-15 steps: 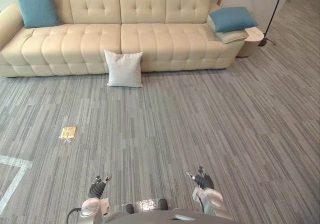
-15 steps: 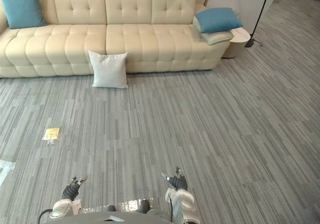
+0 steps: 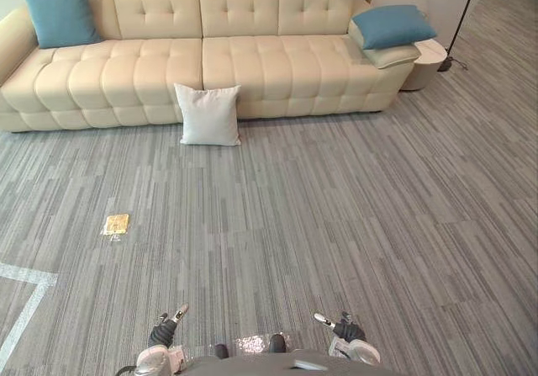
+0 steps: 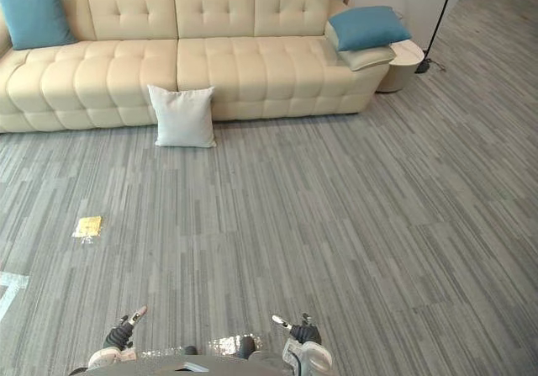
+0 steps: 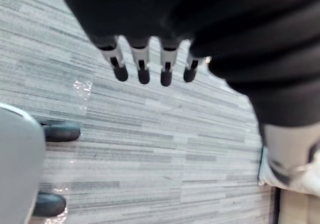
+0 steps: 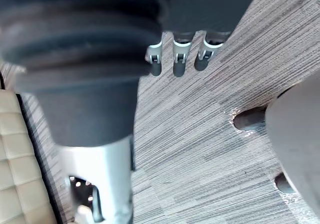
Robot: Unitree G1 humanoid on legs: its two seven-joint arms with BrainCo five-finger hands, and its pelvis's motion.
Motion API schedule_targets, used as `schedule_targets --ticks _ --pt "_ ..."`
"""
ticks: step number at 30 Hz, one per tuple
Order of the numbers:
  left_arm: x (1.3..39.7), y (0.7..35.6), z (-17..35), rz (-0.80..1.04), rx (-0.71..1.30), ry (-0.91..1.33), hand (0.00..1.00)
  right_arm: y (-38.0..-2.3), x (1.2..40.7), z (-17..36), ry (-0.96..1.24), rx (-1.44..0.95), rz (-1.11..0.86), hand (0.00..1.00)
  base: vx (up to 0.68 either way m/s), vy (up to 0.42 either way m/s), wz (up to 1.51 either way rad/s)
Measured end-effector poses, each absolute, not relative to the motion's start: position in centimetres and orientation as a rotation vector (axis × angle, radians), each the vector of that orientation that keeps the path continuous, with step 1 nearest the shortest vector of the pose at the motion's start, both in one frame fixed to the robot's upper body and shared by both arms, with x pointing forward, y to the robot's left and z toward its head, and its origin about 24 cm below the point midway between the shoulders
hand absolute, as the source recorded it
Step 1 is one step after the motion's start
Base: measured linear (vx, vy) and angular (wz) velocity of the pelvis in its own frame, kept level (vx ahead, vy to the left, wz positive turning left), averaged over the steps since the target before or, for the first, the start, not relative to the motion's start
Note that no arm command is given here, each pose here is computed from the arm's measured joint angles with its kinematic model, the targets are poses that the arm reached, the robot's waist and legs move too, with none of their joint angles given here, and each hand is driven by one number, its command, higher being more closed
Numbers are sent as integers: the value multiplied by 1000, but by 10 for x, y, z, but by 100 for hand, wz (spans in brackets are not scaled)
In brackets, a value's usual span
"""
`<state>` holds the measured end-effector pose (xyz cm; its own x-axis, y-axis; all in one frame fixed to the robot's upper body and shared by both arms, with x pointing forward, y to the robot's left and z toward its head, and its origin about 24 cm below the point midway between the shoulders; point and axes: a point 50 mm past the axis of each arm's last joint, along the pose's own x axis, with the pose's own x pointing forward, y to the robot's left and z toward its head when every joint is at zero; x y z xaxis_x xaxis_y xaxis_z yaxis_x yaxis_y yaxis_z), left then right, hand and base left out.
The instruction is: Pick up cushions and gather them together orderly.
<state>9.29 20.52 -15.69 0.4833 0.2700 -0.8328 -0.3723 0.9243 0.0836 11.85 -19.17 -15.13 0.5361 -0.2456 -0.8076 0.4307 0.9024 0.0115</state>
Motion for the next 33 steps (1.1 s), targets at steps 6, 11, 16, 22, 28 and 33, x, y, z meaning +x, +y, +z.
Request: schedule_targets --ticks 6,11,16,22,28,33 --pt "90 205 -158 388 -104 1005 0 -194 113 -155 963 221 -425 0 -20 -1 1" --pt "90 205 -158 384 -101 1007 0 -196 110 -156 972 225 -443 0 -51 -6 5" --pt "90 204 -159 375 -94 1013 0 -199 103 -159 998 232 -467 0 -36 -2 10" --pt "91 202 -160 345 -93 1025 0 -200 102 -159 1000 240 -478 0 -6 0 1" --pt "92 202 -160 343 -92 1025 0 -200 101 -159 1013 244 -481 0 4 -2 7" --pt "93 202 -160 341 -91 1024 0 -201 102 -159 1011 244 -481 0 0 0 0"
